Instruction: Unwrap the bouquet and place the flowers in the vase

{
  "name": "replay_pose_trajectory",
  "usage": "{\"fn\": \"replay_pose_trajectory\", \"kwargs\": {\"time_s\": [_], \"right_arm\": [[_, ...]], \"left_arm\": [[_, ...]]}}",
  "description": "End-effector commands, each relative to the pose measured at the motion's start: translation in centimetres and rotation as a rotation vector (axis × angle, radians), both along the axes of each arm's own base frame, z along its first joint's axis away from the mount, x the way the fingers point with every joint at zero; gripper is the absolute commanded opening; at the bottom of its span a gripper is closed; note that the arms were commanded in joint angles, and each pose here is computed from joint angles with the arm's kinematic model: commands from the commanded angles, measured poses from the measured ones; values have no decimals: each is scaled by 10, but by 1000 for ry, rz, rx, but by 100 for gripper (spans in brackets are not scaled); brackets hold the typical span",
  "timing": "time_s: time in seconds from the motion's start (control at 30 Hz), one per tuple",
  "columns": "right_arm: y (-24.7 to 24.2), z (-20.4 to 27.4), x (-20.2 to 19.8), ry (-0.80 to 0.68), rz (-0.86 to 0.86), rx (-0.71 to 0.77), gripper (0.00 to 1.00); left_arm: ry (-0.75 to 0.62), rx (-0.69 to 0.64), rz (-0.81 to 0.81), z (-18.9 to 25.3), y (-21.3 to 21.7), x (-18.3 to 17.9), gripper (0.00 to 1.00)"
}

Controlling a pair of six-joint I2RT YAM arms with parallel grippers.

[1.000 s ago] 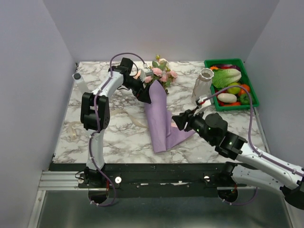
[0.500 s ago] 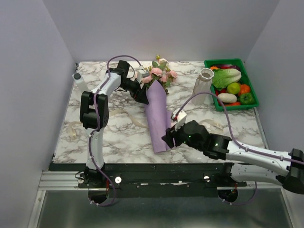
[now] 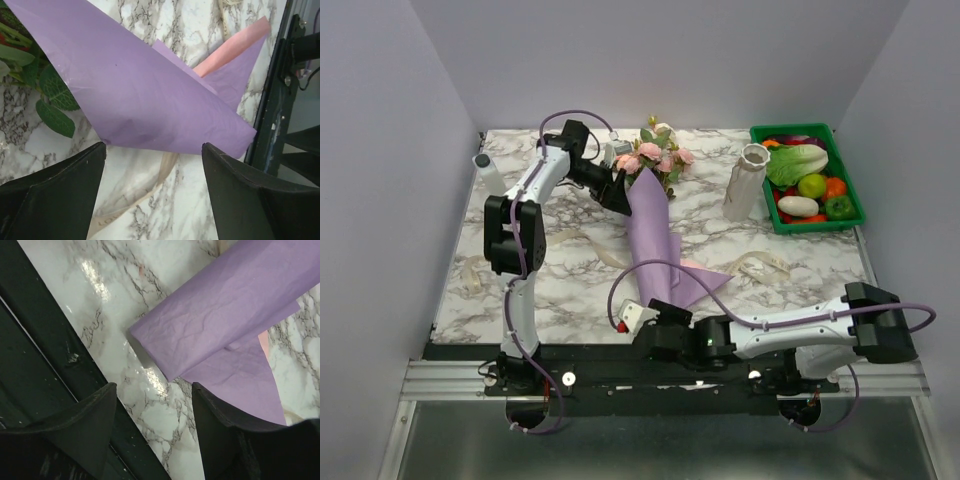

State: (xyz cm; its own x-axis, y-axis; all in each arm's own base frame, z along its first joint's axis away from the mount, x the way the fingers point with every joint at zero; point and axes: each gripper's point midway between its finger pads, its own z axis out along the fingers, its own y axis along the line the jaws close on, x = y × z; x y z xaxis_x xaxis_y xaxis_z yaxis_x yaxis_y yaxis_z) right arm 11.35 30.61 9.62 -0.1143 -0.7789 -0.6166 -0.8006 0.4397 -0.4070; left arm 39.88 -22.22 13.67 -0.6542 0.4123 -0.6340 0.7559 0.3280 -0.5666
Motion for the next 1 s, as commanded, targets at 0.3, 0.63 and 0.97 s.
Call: {"fn": "replay_pose_trajectory", "kwargs": {"time_s": [0.3, 0.63, 0.97], "right_arm": [[21, -13, 27, -284, 88, -142, 69], [28, -33, 18, -280, 203, -212, 69], [10, -11, 28, -188, -89, -14, 69]], "left_arm": [[10, 63, 173, 97, 78, -67, 97], [-30, 81, 217, 129, 104, -86, 99], [-38, 78, 226, 125, 104, -87, 99]]}}
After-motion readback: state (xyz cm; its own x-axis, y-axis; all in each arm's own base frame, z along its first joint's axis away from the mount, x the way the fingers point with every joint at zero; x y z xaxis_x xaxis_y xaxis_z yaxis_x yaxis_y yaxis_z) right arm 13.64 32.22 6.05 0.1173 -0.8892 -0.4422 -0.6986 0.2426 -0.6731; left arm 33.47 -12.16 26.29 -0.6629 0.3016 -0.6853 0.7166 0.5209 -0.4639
